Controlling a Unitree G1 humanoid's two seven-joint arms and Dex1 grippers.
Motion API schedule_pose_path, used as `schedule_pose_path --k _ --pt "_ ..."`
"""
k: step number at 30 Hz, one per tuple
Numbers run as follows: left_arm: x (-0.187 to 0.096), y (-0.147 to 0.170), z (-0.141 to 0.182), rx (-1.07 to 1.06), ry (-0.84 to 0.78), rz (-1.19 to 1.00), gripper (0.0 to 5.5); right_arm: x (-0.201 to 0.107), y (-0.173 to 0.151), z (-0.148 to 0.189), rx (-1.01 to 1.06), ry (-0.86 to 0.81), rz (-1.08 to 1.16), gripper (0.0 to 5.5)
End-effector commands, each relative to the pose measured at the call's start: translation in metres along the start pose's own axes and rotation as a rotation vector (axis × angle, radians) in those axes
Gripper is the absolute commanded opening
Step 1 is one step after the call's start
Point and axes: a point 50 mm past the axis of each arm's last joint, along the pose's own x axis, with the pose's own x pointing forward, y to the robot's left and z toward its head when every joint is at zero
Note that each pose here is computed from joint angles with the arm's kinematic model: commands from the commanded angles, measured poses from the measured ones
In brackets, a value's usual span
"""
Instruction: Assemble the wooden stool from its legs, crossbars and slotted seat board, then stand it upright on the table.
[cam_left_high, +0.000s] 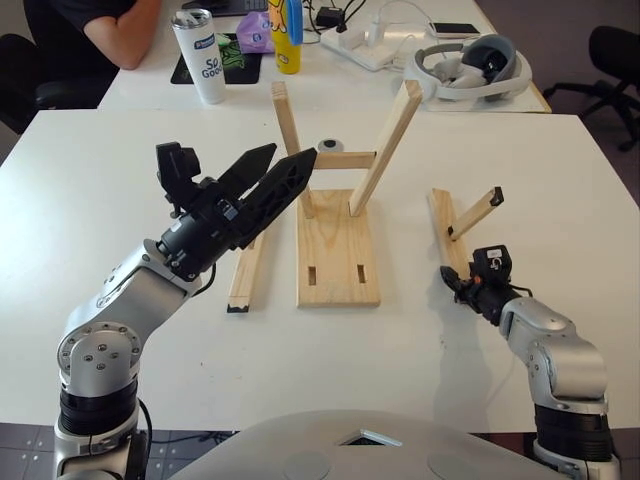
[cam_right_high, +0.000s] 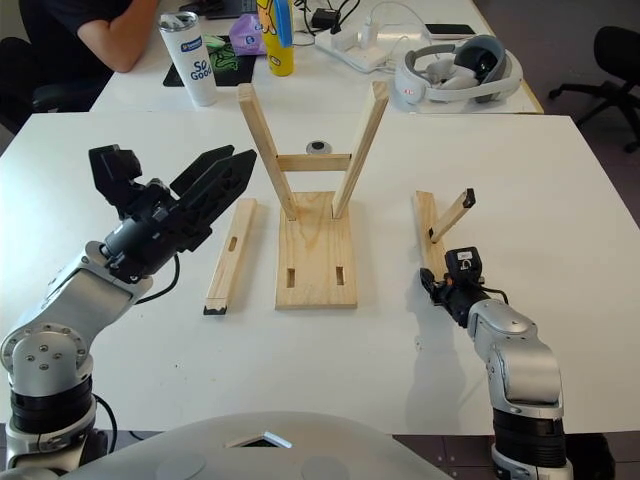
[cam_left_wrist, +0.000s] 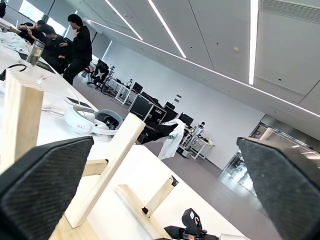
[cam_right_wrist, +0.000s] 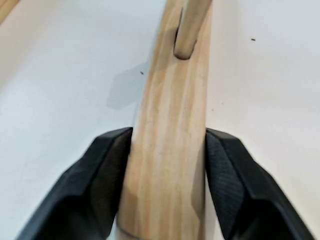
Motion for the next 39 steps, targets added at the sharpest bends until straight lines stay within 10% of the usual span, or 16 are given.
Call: schedule_pose_path --k 1,17,39 --pt "-0.002 0.007 -0.003 0.011 0.010 0.011 5.32 0.008 -0.010 0.014 0.042 -0.064 0.009 2.10" --pt "0.010 0.019 0.013 0.085 -0.056 -0.017 5.40 -0.014 -0.032 0.214 0.075 -0.753 0.295 2.10" --pt "0.018 0.008 0.024 -0.015 -0.076 -0.130 5.40 -0.062 0.012 0.236 -0.152 -0.455 1.157 2.10"
